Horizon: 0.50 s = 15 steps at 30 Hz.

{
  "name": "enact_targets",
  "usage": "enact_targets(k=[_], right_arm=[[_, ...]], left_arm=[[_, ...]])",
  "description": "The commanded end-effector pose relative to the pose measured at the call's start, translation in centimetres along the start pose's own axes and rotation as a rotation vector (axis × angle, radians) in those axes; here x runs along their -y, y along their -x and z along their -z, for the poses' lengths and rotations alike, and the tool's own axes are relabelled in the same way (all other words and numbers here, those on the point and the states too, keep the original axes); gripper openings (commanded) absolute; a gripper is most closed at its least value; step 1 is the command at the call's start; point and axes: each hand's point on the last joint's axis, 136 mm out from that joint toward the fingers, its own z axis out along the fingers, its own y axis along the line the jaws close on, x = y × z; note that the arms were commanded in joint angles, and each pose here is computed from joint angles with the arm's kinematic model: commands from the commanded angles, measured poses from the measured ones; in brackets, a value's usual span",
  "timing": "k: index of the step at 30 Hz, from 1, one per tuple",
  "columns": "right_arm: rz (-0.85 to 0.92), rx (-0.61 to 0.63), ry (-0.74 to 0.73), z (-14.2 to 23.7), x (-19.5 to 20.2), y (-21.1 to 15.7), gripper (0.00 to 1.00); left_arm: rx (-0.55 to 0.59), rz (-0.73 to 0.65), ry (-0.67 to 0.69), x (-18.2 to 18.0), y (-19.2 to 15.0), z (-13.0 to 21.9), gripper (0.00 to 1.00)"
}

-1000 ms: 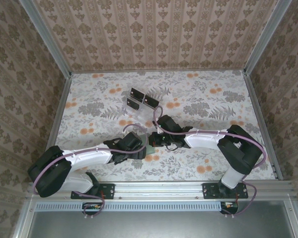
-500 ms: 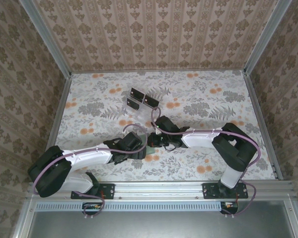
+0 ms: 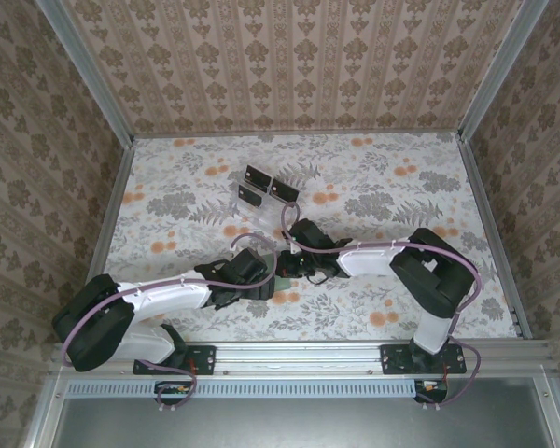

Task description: Put the credit cards into the card holder

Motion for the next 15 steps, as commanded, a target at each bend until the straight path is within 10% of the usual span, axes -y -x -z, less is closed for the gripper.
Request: enact_targets(k=[1, 15], right_arm=[[-0.038, -0.062, -0.043, -1.0, 1.2, -1.5, 0.00], [-0.111, -0.195, -0.300, -1.2, 6.4, -4.5, 0.00]], left_arm=[[-0.074, 0.003, 0.058, -1.9, -2.6, -1.2, 1.00], [0.007, 0.037, -0.004, -1.1, -1.1, 0.6, 1.00]])
